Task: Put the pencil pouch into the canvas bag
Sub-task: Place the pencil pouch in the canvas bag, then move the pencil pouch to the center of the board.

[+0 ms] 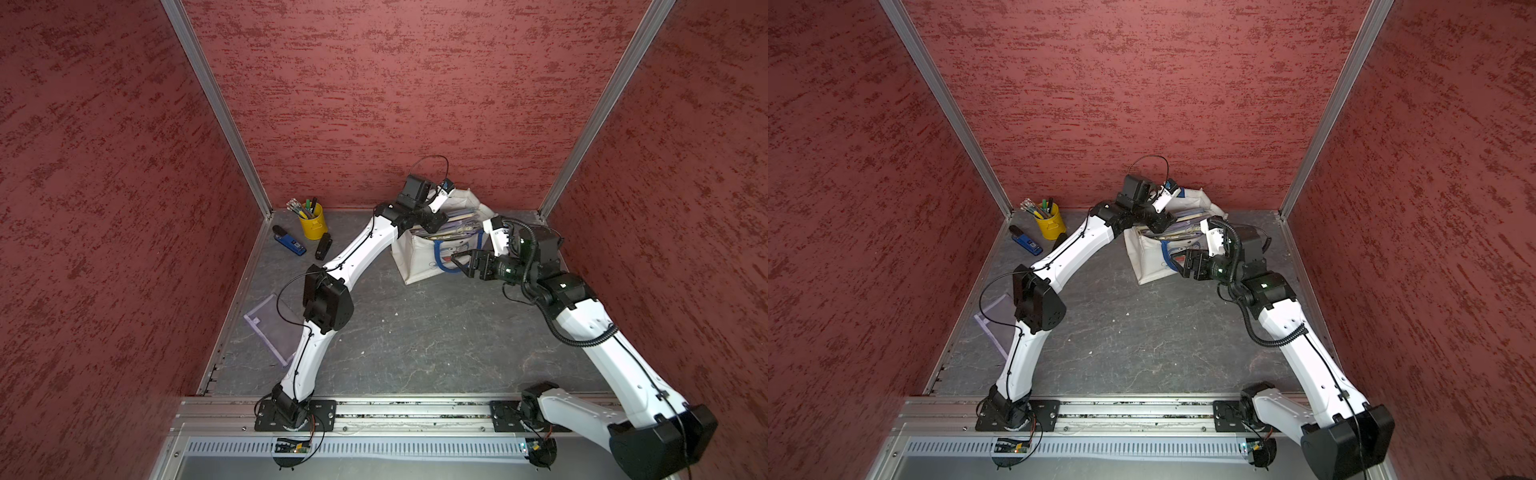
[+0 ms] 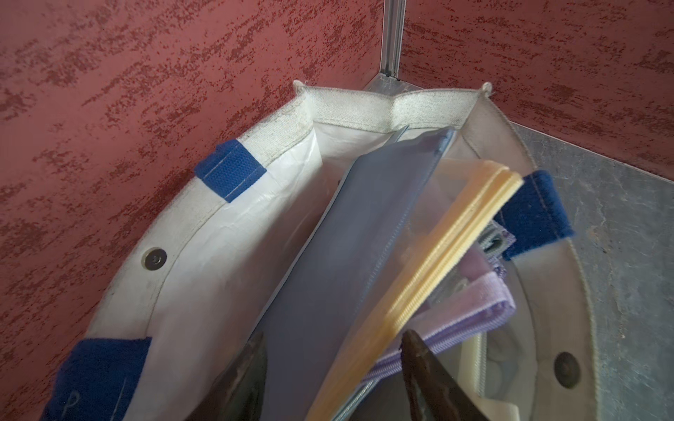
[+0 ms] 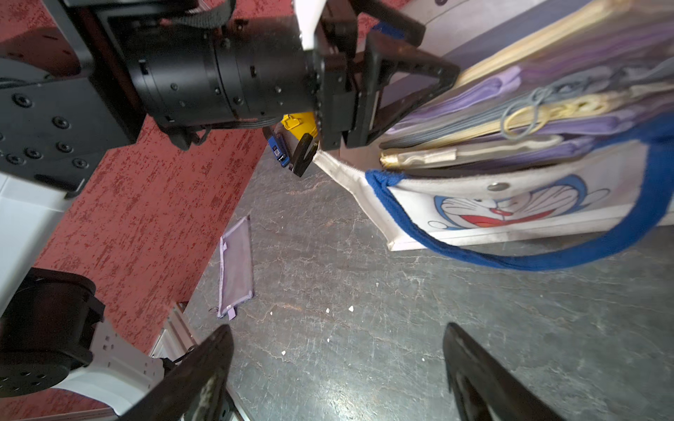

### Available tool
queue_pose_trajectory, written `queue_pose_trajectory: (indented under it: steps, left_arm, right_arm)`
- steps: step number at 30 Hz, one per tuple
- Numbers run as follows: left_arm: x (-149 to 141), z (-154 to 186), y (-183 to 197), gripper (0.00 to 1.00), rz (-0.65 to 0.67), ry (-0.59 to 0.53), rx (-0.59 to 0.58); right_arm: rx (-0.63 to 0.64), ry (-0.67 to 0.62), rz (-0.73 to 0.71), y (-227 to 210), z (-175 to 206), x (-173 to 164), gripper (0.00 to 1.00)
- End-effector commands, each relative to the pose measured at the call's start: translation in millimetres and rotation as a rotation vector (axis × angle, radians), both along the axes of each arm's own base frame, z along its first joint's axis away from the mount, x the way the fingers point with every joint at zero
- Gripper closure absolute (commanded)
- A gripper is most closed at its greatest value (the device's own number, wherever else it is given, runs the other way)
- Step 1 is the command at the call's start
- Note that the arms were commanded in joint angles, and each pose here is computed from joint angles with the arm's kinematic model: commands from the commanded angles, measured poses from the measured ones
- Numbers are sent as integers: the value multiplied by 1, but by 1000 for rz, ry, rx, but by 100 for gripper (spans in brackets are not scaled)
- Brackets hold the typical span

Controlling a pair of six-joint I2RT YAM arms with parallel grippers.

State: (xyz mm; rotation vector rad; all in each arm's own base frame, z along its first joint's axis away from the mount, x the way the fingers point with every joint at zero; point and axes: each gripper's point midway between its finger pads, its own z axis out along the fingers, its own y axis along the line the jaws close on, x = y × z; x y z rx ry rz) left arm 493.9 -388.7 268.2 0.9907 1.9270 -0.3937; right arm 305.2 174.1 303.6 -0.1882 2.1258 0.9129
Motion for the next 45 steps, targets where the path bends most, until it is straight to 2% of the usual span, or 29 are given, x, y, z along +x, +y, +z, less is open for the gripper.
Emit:
queue_pose_trajectory:
  steps: [1, 7, 10, 12, 15, 20, 22, 28, 31, 36, 41, 45]
  left_arm:
    - [-18, 46, 5, 39, -15, -33, -64]
    - [-43, 88, 28, 33, 46, 1, -134]
    - [-62, 95, 69, 31, 205, 57, -175]
    - [-81, 91, 105, 31, 320, 136, -256]
    - [-117, 62, 157, 27, 496, 276, -370]
    - [-170, -7, 232, 20, 791, 451, -398]
    - [-187, -38, 262, 18, 905, 534, -450]
    - [-213, -130, 340, 15, 1219, 710, -573]
    - [-217, -159, 368, 14, 1356, 753, -618]
    - [-220, -204, 385, 14, 1472, 847, -614]
    - [-221, -237, 373, 12, 1483, 953, -560]
    - [-226, -253, 353, 10, 1470, 981, -458]
  right_arm:
    - [-36, -63, -57, -16, 17, -1, 9]
    - [-114, 14, -223, -49, 2, 10, 9]
    - [-154, 57, -322, -70, -12, 12, 9]
    - [-152, 46, -371, -81, -14, 8, 9]
    - [-124, 52, -380, -84, -26, 0, 8]
    - [-92, 144, -364, -78, -65, -6, 9]
    - [-75, 165, -362, -75, -74, -6, 9]
    - [-39, 151, -295, -62, -75, 2, 8]
    - [-47, 132, -207, -51, -79, 0, 9]
    - [-45, 153, -114, -39, -99, -8, 8]
    - [-17, 125, -90, -33, -99, -3, 6]
    - [-46, 100, -59, -29, -87, 12, 6]
